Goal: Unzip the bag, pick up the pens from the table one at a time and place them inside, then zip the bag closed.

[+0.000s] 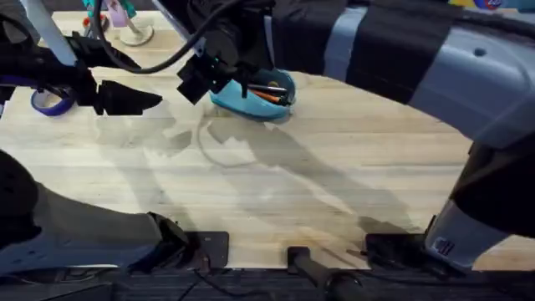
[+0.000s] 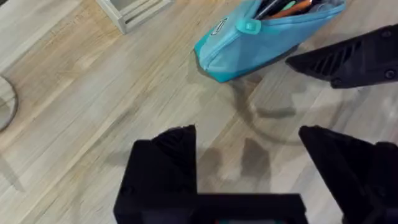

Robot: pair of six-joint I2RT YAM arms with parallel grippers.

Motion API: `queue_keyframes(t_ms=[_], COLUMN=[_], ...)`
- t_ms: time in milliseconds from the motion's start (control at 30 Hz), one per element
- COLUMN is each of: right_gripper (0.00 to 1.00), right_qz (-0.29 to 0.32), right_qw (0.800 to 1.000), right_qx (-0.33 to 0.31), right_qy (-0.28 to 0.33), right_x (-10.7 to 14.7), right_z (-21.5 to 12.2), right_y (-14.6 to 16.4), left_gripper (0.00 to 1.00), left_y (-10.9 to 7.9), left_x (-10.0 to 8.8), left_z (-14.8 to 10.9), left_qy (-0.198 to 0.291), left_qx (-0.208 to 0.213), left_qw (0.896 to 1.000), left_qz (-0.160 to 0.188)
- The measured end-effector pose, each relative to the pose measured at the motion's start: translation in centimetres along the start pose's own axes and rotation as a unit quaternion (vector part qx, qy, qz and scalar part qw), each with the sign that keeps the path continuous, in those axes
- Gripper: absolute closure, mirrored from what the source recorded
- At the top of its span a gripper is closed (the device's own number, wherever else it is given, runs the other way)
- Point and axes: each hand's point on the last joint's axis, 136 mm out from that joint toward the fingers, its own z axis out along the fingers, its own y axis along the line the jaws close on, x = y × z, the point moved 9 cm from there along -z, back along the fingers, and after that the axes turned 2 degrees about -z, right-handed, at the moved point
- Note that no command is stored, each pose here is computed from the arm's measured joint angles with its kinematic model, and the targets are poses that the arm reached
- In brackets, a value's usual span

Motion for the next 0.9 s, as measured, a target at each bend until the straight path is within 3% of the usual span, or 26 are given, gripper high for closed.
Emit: queue_keyframes(t_ms=[333,733,900], right_gripper=[0.005,0.017,0.117], right_qz=[-0.054,-0.042,-0.022], right_qw=[0.998,0.999,1.0], right_qx=[-0.007,-0.004,0.003], right_qy=[0.016,0.003,0.007], right_x=[0.7,0.3,0.4], right_z=[2.7,3.5,3.7], right_y=[0.8,0.7,-0.4], left_gripper=[0.008,0.007,0.007], left_y=[0.0,0.0,0.0], left_x=[0.0,0.0,0.0], left_z=[0.0,0.0,0.0], left_qy=[0.0,0.0,0.0], left_qx=[0.0,0.0,0.0], left_qw=[1.0,1.0,1.0], left_qz=[0.0,0.0,0.0])
